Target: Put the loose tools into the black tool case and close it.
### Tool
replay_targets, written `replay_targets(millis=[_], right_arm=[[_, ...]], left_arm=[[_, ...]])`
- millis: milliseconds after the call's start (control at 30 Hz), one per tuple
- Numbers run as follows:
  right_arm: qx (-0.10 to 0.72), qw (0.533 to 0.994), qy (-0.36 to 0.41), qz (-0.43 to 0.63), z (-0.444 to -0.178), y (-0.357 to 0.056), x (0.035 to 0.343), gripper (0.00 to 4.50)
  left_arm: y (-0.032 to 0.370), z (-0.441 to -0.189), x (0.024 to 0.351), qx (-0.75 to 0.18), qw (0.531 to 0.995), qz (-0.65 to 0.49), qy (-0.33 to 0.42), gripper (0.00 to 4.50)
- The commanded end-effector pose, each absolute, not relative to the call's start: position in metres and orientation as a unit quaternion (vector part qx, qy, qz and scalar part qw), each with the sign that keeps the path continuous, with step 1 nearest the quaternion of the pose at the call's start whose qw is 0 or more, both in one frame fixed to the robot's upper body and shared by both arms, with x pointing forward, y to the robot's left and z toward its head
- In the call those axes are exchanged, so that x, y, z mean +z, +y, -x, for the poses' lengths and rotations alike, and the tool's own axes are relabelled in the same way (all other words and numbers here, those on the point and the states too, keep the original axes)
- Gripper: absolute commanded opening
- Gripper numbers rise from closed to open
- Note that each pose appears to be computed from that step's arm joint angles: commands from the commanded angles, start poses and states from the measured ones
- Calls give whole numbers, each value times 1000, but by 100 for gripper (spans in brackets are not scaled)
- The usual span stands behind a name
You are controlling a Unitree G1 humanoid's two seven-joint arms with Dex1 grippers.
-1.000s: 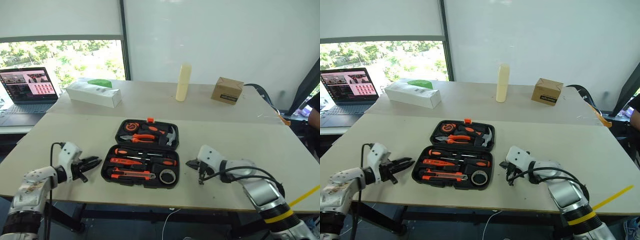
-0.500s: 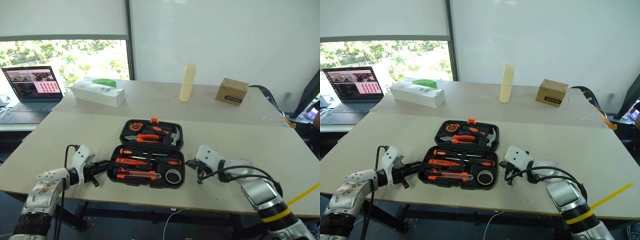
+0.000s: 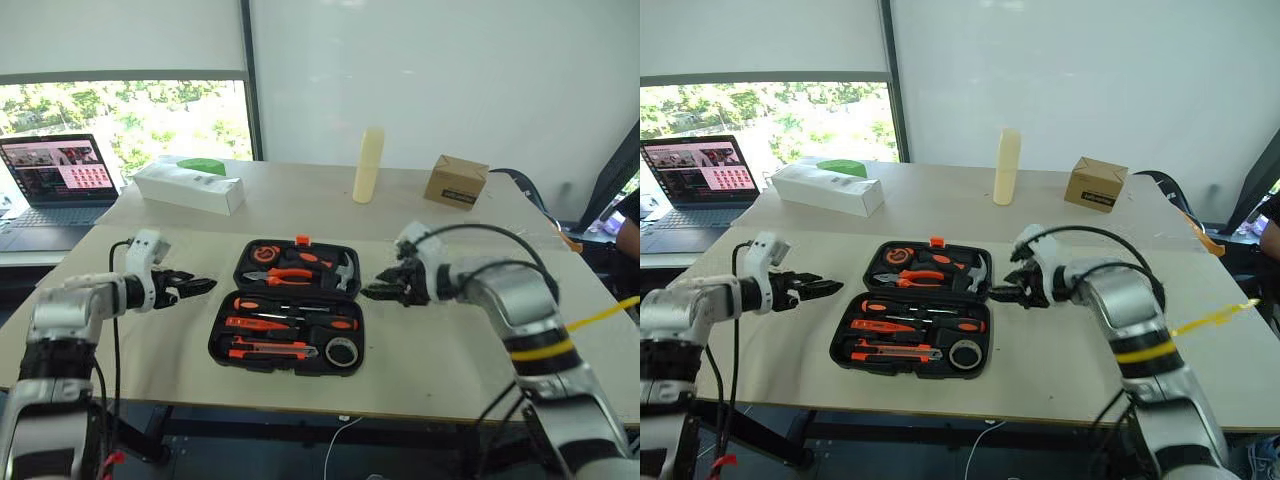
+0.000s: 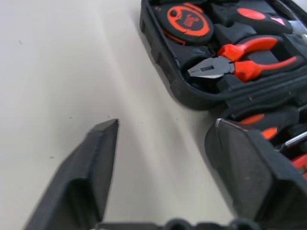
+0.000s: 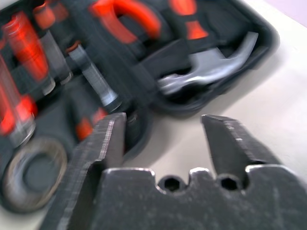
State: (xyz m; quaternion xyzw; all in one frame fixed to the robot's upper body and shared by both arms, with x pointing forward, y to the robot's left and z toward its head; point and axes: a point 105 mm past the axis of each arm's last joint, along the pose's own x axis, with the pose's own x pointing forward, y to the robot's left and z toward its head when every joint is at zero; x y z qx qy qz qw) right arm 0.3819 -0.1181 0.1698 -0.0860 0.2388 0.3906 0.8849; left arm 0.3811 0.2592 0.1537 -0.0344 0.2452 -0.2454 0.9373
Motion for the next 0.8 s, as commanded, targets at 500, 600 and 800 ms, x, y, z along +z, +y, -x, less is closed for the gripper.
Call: replay_targets(millis=[500,600,800], right_arm=[[321,896,306,40,-425,-95,158,395],[311,896,313,41,-427,-96,154,318],[298,898,321,31,-431,-100,150,114]], left_arm=[[233,-424,154,-191,947,50,254,417],[233,-426,151,-185,947,57,257,366],[231,-427,148,-186,945,71,261,168]])
